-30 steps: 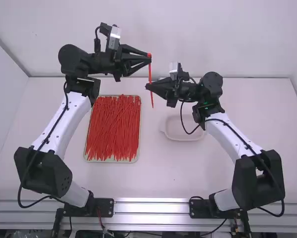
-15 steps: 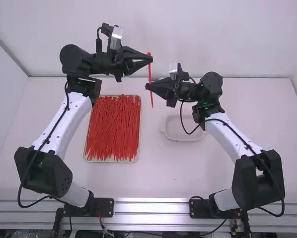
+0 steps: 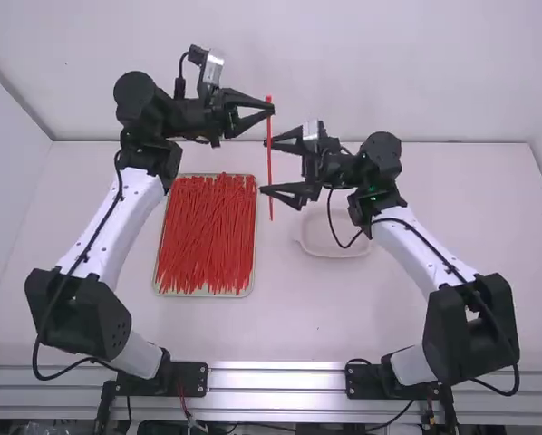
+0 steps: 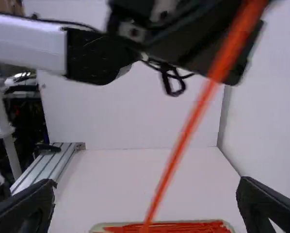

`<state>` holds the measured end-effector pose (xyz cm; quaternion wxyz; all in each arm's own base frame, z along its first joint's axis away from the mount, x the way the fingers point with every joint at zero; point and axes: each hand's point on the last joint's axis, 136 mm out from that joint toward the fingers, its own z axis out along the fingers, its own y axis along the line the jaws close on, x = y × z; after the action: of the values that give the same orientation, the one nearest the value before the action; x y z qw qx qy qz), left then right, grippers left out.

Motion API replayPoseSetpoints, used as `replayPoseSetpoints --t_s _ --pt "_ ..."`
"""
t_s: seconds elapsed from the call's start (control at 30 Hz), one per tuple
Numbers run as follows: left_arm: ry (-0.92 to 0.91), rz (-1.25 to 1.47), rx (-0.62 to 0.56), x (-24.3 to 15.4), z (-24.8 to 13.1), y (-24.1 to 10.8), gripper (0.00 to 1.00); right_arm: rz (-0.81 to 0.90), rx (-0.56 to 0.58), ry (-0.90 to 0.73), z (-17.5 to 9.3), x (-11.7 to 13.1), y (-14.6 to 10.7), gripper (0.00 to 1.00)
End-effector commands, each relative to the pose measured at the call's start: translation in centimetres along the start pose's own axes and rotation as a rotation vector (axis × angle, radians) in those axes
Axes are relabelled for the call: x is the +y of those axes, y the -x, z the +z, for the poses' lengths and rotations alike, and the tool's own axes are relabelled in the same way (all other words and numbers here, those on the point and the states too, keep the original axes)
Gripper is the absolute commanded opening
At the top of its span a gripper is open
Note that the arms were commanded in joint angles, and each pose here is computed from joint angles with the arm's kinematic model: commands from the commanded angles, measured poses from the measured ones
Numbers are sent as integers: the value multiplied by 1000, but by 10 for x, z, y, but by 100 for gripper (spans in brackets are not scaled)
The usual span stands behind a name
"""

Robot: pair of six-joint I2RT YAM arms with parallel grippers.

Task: Fasten the cable tie

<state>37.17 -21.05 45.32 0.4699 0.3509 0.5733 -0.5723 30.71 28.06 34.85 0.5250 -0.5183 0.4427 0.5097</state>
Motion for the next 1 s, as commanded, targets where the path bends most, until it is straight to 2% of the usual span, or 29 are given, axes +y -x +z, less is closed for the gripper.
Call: replayPoseSetpoints --t_s 0.0,0.13,0.23,0.43,0.53,0.67,0.83,0.97 --pt "33 3 -14 3 -9 10 2 -168 9 178 1 28 0 100" --pt "90 -87 -19 20 -17 5 2 -216 12 291 -3 47 -3 100" --pt "121 -133 -29 33 -21 2 2 -180 17 280 -3 45 -5 100" --pt "132 -177 -37 46 -23 -1 2 -378 -9 271 -4 43 -8 100" --pt "101 -208 -30 46 -23 0 2 -475 -9 213 -10 31 -10 100" --pt "75 -242 -32 42 -22 4 2 -504 11 96 -18 10 -11 100" --pt "94 -282 -53 45 -22 7 2 -630 24 54 -31 -1 -12 100" --pt "141 -341 -79 57 -24 6 2 -767 20 71 -37 0 -13 100"
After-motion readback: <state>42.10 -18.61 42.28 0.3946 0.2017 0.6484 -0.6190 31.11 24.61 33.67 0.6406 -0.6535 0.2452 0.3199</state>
